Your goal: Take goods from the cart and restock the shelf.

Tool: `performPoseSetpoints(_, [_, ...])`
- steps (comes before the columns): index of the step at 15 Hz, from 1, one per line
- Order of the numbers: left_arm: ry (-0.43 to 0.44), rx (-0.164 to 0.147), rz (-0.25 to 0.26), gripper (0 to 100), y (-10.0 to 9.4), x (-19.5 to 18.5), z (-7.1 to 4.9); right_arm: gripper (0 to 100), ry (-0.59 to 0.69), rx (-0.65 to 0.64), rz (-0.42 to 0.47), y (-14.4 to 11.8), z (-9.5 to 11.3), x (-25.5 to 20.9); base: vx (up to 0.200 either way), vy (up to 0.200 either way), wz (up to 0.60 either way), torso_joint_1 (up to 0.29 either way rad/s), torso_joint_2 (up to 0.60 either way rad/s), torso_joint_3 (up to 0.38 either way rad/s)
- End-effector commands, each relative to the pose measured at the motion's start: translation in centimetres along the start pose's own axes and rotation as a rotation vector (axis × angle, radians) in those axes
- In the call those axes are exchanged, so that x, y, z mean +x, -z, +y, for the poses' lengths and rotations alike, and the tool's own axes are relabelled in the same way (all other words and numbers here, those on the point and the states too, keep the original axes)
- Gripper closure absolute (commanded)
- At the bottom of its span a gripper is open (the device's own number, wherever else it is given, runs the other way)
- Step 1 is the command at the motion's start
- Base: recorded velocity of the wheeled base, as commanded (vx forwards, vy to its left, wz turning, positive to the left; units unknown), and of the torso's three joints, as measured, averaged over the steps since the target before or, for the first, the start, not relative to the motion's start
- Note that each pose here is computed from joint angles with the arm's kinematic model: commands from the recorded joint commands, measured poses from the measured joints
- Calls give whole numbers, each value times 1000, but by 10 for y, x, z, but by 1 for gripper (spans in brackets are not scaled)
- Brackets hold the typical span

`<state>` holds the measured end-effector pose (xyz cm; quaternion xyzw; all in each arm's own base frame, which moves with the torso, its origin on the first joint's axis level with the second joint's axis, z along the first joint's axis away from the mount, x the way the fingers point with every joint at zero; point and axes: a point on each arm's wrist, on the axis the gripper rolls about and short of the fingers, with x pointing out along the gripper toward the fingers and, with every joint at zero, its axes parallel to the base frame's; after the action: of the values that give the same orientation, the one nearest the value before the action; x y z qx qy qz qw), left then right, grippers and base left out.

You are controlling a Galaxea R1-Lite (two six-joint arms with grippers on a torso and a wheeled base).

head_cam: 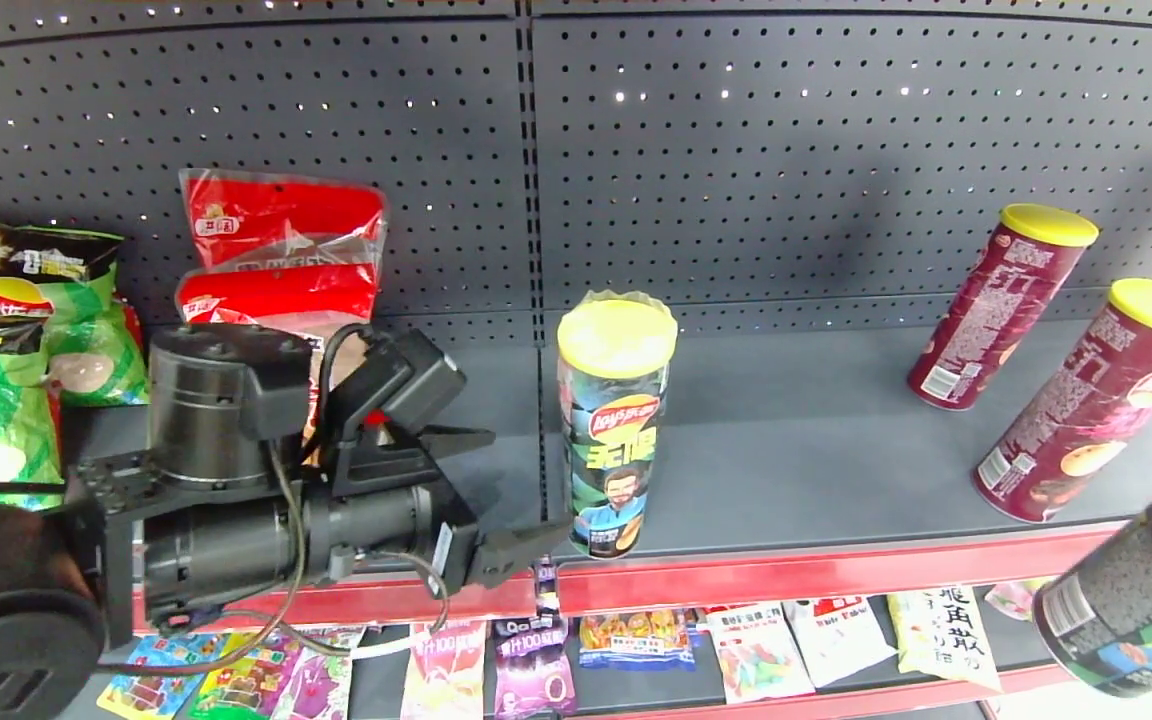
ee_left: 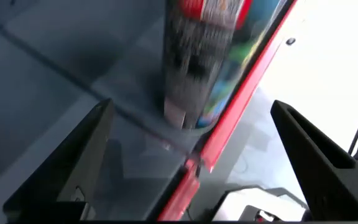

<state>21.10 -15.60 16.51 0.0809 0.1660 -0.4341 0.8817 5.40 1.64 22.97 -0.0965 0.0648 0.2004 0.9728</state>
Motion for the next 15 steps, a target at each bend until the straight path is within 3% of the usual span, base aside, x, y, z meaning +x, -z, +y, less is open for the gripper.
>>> performPoseSetpoints(1, [-33, -3, -4, 0, 13, -31, -7, 100, -56, -1, 32, -8, -4, 44, 0, 0, 0, 0, 0, 0])
performPoseSetpoints(9, [-93, 0, -11, 0, 33, -70, -20, 100, -163, 43, -11, -37, 2, 167, 0, 0, 0, 0, 0, 0])
performPoseSetpoints(12, [-102, 1, -22, 0, 31, -72, -20, 100, -170, 47, 5, -39, 2, 201, 0, 0, 0, 0, 0, 0])
performPoseSetpoints(15, [-125, 2, -23, 0, 30, -72, -20, 100, -200, 68, -53, -43, 9, 250, 0, 0, 0, 0, 0, 0])
